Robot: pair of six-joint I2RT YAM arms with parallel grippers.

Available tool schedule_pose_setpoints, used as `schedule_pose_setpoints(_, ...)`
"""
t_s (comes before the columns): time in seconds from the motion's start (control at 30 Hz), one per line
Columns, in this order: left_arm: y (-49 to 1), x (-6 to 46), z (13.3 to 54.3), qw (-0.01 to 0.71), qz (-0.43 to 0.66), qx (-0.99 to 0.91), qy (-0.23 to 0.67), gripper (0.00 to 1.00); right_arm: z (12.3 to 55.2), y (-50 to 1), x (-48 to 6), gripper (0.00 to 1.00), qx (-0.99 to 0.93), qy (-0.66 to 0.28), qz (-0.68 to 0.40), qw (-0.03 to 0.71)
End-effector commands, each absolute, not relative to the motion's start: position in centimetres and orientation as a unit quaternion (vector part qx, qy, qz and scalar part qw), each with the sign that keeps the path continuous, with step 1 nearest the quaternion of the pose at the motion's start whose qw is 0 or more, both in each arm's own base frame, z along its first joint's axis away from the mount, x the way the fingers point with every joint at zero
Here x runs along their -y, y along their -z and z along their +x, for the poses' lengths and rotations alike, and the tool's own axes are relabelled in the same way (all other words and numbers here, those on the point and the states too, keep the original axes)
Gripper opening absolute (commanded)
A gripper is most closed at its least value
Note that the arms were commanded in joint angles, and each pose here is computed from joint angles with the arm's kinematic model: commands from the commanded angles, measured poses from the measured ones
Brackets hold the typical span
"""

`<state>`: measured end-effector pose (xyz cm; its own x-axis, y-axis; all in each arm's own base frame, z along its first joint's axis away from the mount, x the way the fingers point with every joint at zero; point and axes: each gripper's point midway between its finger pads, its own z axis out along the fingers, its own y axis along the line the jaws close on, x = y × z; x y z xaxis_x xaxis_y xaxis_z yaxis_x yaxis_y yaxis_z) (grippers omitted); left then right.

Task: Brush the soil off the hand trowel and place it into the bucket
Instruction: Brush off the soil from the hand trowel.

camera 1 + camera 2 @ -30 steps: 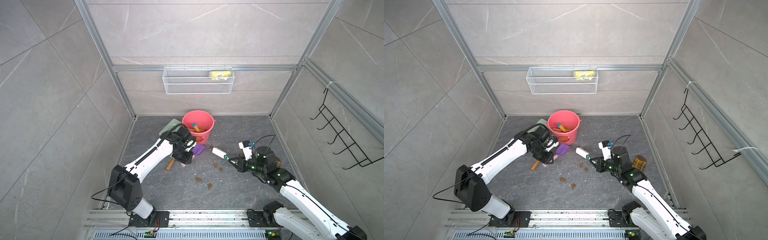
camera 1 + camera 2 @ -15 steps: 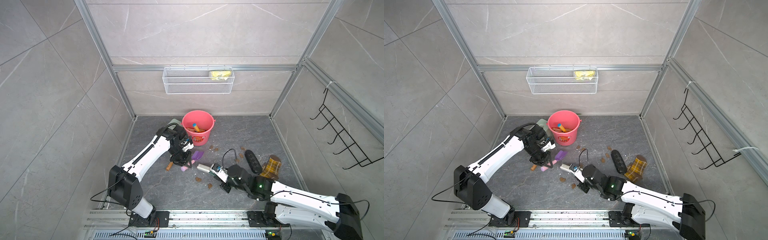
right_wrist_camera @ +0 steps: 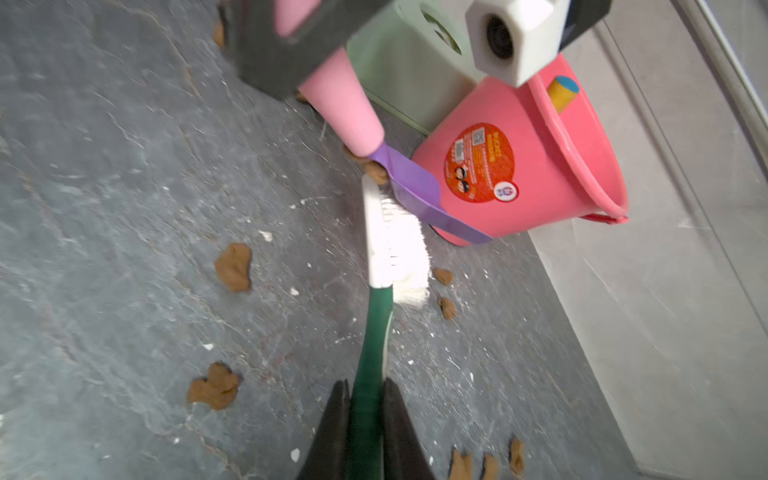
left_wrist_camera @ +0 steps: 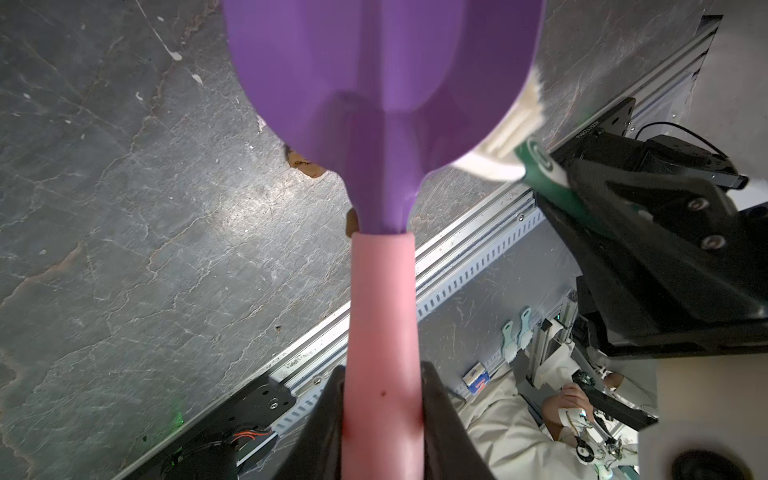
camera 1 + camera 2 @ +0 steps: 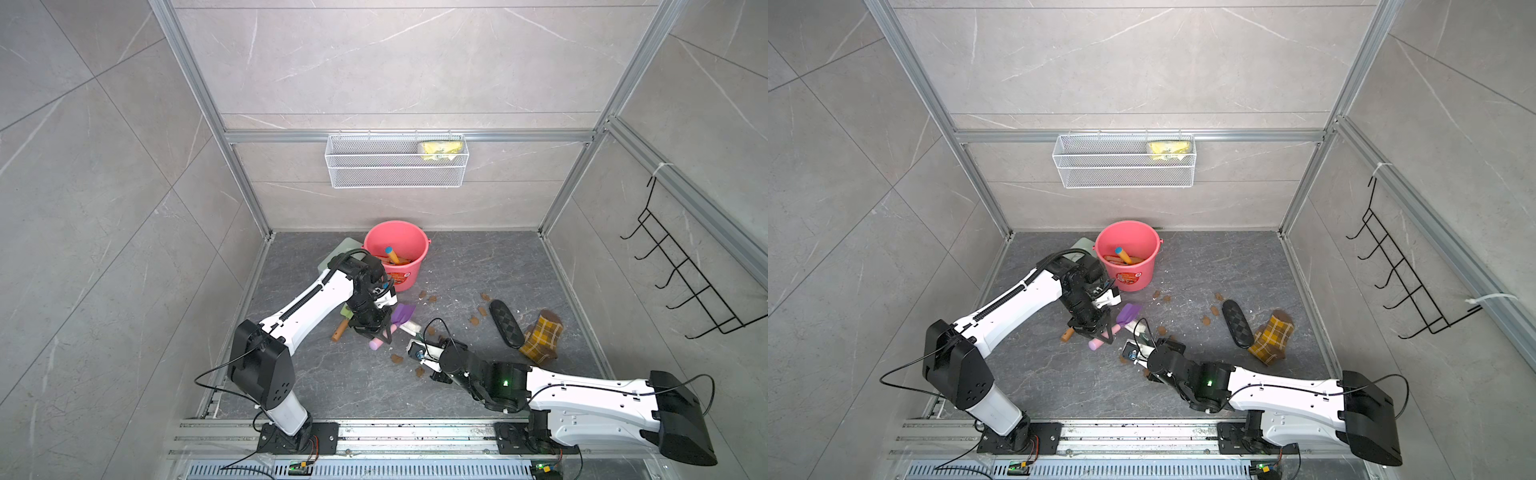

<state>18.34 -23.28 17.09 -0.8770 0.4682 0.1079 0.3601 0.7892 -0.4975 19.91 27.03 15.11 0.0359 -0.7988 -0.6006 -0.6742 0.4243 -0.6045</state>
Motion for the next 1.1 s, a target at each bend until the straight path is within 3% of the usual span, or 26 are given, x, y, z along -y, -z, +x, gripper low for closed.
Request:
schedule_pose_setpoints(0.0, -18.1, 23.1, 17.8, 0.125, -0.225, 0.938, -0.234, 0.0, 21.8, -15.9, -25.1, 0.0, -0.708, 0.124, -0.484, 0.499)
schedule_pose_setpoints(0.2, -18.6, 23.3, 18.1, 0.113, -0.228, 0.938, -0.238, 0.0, 22.6, -15.5, -23.0, 0.0, -0.735, 0.143, -0.443, 0.493)
schedule_pose_setpoints(0.43, -19.8, 24.4, 18.3, 0.106, -0.225, 0.93, -0.27, 0.0, 20.2, -13.4, -24.6, 0.0, -0.722, 0.083, -0.503, 0.468)
schedule_pose_setpoints(0.67, -19.6, 24.8, 17.4, 0.135, -0.219, 0.922, -0.29, 0.0, 18.6, -15.3, -27.2, 0.0, -0.664, 0.036, -0.532, 0.524)
schedule_pose_setpoints(1.07, -19.3, 25.2, 16.9, 0.153, -0.214, 0.917, -0.301, 0.0, 20.7, -17.2, -26.0, 0.0, -0.644, 0.095, -0.47, 0.596)
